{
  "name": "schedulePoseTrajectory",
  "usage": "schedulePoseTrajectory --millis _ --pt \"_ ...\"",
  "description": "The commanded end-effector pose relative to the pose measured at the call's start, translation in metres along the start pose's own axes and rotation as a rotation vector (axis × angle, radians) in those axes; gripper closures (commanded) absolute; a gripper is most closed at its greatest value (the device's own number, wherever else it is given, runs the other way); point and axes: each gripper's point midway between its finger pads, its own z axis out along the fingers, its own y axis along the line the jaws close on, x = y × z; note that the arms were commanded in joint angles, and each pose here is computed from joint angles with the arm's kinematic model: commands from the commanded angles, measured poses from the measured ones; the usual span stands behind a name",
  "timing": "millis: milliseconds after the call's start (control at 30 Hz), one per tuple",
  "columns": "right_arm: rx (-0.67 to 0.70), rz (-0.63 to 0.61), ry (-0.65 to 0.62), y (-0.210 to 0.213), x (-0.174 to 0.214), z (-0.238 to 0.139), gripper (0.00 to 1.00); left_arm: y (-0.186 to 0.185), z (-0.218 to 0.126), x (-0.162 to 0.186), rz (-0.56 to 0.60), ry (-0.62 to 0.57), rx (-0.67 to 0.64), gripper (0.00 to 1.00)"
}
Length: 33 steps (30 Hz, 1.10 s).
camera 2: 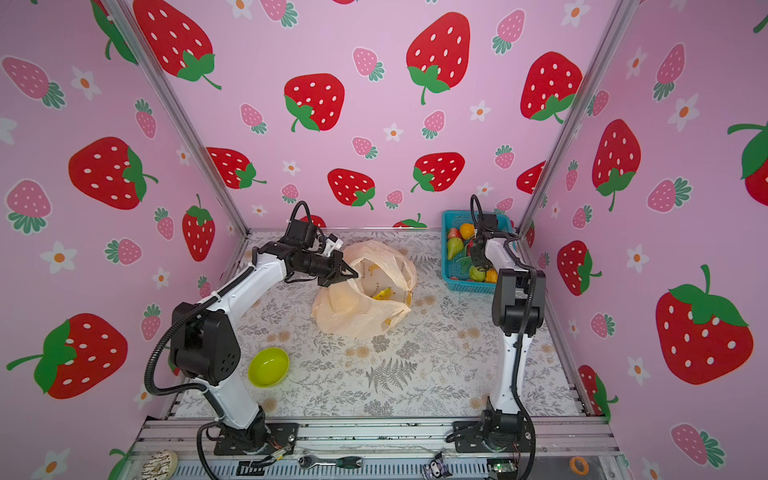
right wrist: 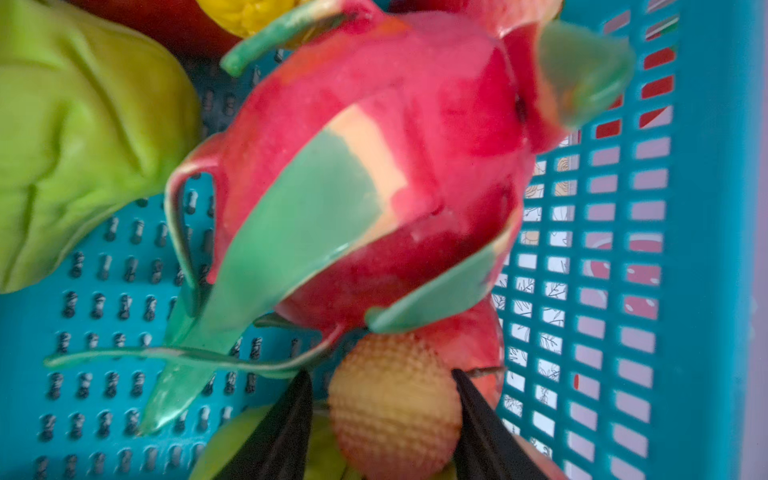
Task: Place the fake fruits into the plastic bag and tie a complex knot
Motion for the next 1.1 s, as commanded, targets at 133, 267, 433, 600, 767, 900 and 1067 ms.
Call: schedulePoseTrajectory --millis 133,267,433,600,767,900,1067 --pt "-0.040 0.005 -0.052 0.004 -0.011 -0.014 0.57 -0.007 -0.004 0.001 0.011 0.000 0.025 1.00" --pt "-0.067 0.046 -0.153 0.000 -0.030 -0.045 0.62 -0.008 -0.004 0.001 0.012 0.000 0.025 1.00" --pt "-0.122 0.120 -0.298 -0.002 -0.046 -0.098 0.67 -0.007 -0.003 0.001 0.009 0.002 0.026 1.00" --pt "-0.282 0.218 -0.463 0.015 -0.044 -0.153 0.69 -0.007 -0.003 0.001 0.007 0.002 0.027 1.00" --pt "-0.612 0.232 -0.552 0.091 -0.014 -0.204 0.70 -0.009 -0.003 0.002 0.010 0.002 0.029 1.00" --pt "-0.746 0.151 -0.533 0.153 0.022 -0.229 0.70 -0.010 -0.004 0.002 0.012 0.000 0.032 1.00" --pt "-0.887 0.037 -0.429 0.222 0.080 -0.234 0.70 -0.013 -0.006 0.002 0.020 -0.005 0.035 1.00"
